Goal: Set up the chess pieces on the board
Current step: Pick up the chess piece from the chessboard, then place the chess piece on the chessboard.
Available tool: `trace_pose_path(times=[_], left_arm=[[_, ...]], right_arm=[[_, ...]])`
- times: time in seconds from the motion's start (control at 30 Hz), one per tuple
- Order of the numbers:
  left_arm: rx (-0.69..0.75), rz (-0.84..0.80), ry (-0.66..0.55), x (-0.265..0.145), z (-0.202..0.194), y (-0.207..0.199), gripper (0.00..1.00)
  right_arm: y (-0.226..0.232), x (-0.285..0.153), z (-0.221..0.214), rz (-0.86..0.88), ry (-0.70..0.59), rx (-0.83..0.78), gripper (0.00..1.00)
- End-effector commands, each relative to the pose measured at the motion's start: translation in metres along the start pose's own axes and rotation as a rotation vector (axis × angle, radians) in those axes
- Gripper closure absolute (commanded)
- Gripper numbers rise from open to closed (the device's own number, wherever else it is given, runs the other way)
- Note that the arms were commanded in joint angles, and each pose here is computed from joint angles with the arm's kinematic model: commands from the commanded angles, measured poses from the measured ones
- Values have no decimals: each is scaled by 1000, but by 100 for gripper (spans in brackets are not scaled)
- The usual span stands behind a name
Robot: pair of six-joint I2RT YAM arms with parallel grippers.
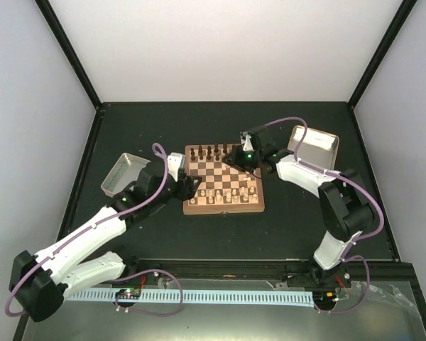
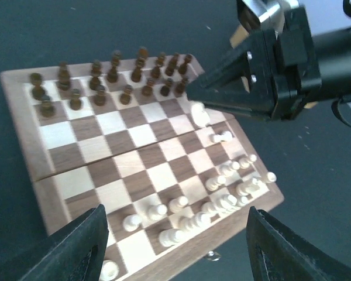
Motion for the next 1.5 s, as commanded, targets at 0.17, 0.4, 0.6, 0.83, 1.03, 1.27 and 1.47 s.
trace_pose_path(times=[0.17, 0.4, 0.6, 0.83, 1.03, 1.27, 1.47], left_arm=[[37, -291, -23, 24, 17, -25, 33], [-179, -429, -16, 31, 24, -36, 34], [-372, -500, -26, 36, 23, -37, 45], [-458, -466, -42, 32, 17, -32, 50], [-515, -477, -30, 33, 12, -30, 51], [-515, -554, -51, 34, 18, -35, 57], [-491, -616, -70, 32, 19, -39, 50]], right_arm=[[35, -32, -16, 413, 91, 203, 86], [36, -46, -37, 623, 139, 319, 86], [45, -55, -45, 743, 176, 334, 86], [46, -60, -48, 806, 166, 341, 86], [44, -60, -48, 832, 154, 359, 87], [44, -60, -50, 829, 157, 347, 87], [41, -57, -51, 813, 151, 339, 87]])
Point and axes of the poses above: each gripper's point midway between its finger pads, its own x axis out along the fingers, its own y axis along the line the jaws close on, z = x × y, the point moved 10 cm from there along -x, back along the fingers, and after that the axes turned 4 degrees about x, right-handed, at the moved point
